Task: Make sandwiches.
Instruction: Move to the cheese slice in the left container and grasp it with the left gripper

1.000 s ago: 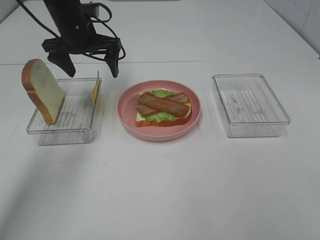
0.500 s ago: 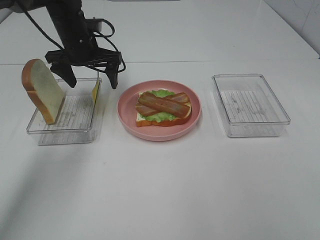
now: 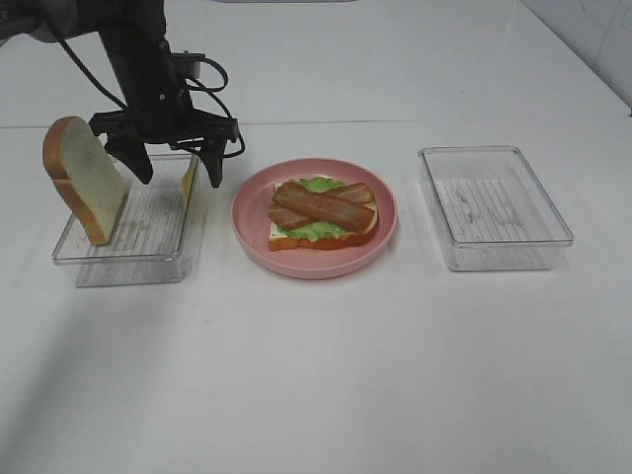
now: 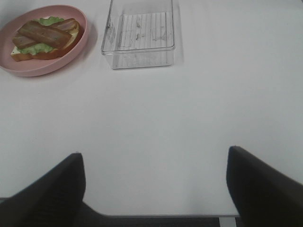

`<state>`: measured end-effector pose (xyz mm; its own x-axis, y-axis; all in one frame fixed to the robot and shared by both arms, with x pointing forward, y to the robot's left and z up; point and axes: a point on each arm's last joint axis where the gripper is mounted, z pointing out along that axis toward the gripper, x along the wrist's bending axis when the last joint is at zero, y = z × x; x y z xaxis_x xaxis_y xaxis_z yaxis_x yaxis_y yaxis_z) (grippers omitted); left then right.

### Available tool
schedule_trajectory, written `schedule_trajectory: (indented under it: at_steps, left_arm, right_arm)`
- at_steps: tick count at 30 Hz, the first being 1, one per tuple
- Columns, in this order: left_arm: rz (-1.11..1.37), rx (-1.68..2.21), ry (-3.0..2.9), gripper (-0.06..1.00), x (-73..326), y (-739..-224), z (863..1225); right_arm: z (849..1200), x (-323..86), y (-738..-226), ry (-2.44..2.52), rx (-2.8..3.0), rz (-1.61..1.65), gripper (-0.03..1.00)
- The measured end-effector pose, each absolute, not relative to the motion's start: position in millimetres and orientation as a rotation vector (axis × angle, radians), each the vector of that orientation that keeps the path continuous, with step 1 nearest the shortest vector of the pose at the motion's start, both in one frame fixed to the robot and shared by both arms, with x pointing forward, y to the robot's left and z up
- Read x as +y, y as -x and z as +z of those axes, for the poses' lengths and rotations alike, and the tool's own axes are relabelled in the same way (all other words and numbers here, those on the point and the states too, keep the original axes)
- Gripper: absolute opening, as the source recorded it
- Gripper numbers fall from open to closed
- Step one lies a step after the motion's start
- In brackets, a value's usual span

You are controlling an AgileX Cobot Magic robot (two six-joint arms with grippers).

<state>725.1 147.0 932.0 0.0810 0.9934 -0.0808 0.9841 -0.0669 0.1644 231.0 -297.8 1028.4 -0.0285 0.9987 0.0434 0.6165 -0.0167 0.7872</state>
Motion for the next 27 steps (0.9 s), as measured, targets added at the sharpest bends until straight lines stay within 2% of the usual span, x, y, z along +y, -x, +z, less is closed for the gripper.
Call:
schedule_trajectory:
  at_steps: [2, 3, 5, 6, 7, 8, 9, 11, 12, 13, 14, 16, 17, 18, 19, 20, 27]
  left_arm:
    - [0.080, 2.018, -2.168, 0.70, 147.0, -725.3, 932.0]
    - [0.080, 2.018, -2.168, 0.70, 147.0, -725.3, 932.0]
    - [0.080, 2.018, -2.168, 0.61, 147.0, -725.4, 932.0]
    - [0.080, 2.018, -2.168, 0.61, 147.0, -725.4, 932.0]
    - [0.081, 2.017, -2.167, 0.53, 146.9, -725.5, 932.0]
    - [0.081, 2.017, -2.167, 0.53, 146.9, -725.5, 932.0]
    - [0.084, 2.015, -2.164, 0.44, 146.8, -725.8, 932.1]
    - [0.084, 2.014, -2.165, 0.40, 146.8, -725.8, 932.1]
    - [0.086, 2.008, -2.167, 0.31, 146.7, -726.0, 932.1]
    - [0.086, 2.008, -2.167, 0.31, 146.7, -726.0, 932.1]
    - [0.090, 1.996, -2.161, 0.23, 146.1, -727.0, 932.4]
    - [0.087, 1.990, -2.157, 0.19, 145.4, -727.2, 932.5]
    - [0.087, 1.977, -2.155, 0.11, 144.7, -727.9, 932.7]
    - [0.087, 1.977, -2.155, 0.11, 144.7, -727.9, 932.7]
    - [0.086, 1.972, -2.155, 0.04, 144.5, -728.0, 932.7]
    - [0.086, 1.969, -2.156, 0.01, 144.4, -728.0, 932.7]
    - [0.085, 1.965, -2.160, 0.00, 144.3, -728.0, 932.7]
  right_arm:
    - [1028.4, -297.8, -231.0, -1.688, 1.700, 0.874, 0.79]
    - [1028.4, -297.8, -231.0, -1.688, 1.700, 0.874, 0.79]
    - [1028.4, -297.8, -231.0, -1.688, 1.700, 0.874, 0.79]
    - [1028.4, -297.8, -231.0, -1.688, 1.700, 0.874, 0.79]
    - [1028.4, -297.8, -231.0, -1.688, 1.700, 0.874, 0.79]
    - [1028.4, -297.8, -231.0, -1.688, 1.700, 0.874, 0.79]
    - [1028.4, -297.8, -231.0, -1.688, 1.700, 0.874, 0.79]
    - [1028.4, -297.8, -231.0, -1.688, 1.700, 0.874, 0.79]
    - [1028.4, -297.8, -231.0, -1.688, 1.700, 0.874, 0.79]
    - [1028.4, -297.8, -231.0, -1.688, 1.700, 0.874, 0.79]
    - [1028.4, -297.8, -231.0, -1.688, 1.700, 0.874, 0.79]
    - [1028.4, -297.8, -231.0, -1.688, 1.700, 0.874, 0.79]
    - [1028.4, -297.8, -231.0, -1.688, 1.700, 0.874, 0.79]
    - [1028.4, -297.8, -231.0, -1.688, 1.700, 0.874, 0.79]
    - [1028.4, -297.8, -231.0, -1.688, 1.700, 0.874, 0.79]
    - [1028.4, -297.8, -231.0, -1.688, 1.700, 0.874, 0.79]
    - [1028.4, -297.8, -231.0, -1.688, 1.700, 0.874, 0.79]
